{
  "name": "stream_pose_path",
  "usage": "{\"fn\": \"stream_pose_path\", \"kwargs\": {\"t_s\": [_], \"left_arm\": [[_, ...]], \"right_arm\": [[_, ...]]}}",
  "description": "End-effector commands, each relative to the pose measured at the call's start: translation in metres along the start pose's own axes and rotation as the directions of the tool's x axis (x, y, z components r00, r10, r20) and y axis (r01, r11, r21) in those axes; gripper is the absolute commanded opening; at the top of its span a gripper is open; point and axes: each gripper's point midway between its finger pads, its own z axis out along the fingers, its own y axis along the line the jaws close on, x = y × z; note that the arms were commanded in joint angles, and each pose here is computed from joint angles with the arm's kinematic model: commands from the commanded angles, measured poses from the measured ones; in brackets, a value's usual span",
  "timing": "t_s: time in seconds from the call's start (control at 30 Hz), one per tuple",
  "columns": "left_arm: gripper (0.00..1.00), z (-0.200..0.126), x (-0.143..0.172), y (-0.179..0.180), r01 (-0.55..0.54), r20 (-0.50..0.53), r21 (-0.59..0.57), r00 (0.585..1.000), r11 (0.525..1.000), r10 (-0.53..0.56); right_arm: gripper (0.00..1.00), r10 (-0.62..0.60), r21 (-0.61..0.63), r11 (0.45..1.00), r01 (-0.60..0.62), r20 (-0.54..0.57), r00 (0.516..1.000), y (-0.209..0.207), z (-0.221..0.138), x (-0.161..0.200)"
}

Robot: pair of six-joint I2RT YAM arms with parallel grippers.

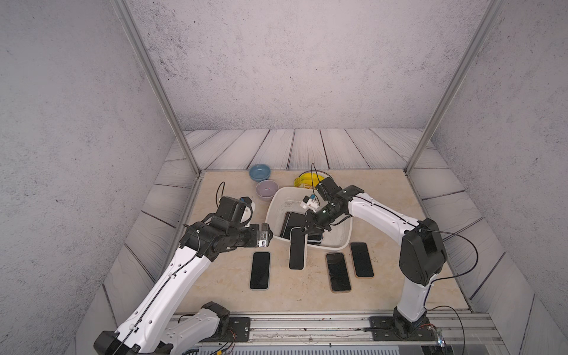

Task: Take the phone out of the storage box
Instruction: Place the phone at the center of the board.

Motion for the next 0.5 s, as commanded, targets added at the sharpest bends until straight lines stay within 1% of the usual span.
{"fn": "stream_pose_path", "kwargs": {"t_s": [0.0, 0.07, 0.17, 0.27, 0.47], "left_arm": [[0.99, -0.012, 0.005, 0.036, 0.032, -0.006, -0.204, 0.999, 0.978, -0.034], [0.99, -0.017, 0.006, 0.041, 0.038, 0.006, -0.223, 0.999, 0.974, -0.038], [0.99, -0.02, 0.008, 0.041, 0.044, 0.018, -0.219, 0.999, 0.975, -0.041], [0.99, -0.021, 0.011, 0.042, 0.046, 0.014, -0.219, 0.999, 0.975, -0.044], [0.98, -0.027, 0.013, 0.043, 0.044, 0.021, -0.218, 0.999, 0.975, -0.04]], "right_arm": [[0.0, -0.079, 0.014, 0.997, 0.08, -0.064, 0.995, 0.011, -0.001, 0.033], [0.0, -0.097, 0.017, 0.995, 0.099, -0.094, 0.991, 0.015, 0.013, 0.042], [0.0, -0.111, 0.033, 0.993, 0.115, -0.118, 0.987, 0.017, 0.036, 0.046], [0.0, -0.091, 0.052, 0.994, 0.097, -0.097, 0.991, 0.011, 0.051, 0.037], [0.0, -0.039, 0.068, 0.997, 0.043, -0.049, 0.998, 0.011, 0.068, 0.011]]}}
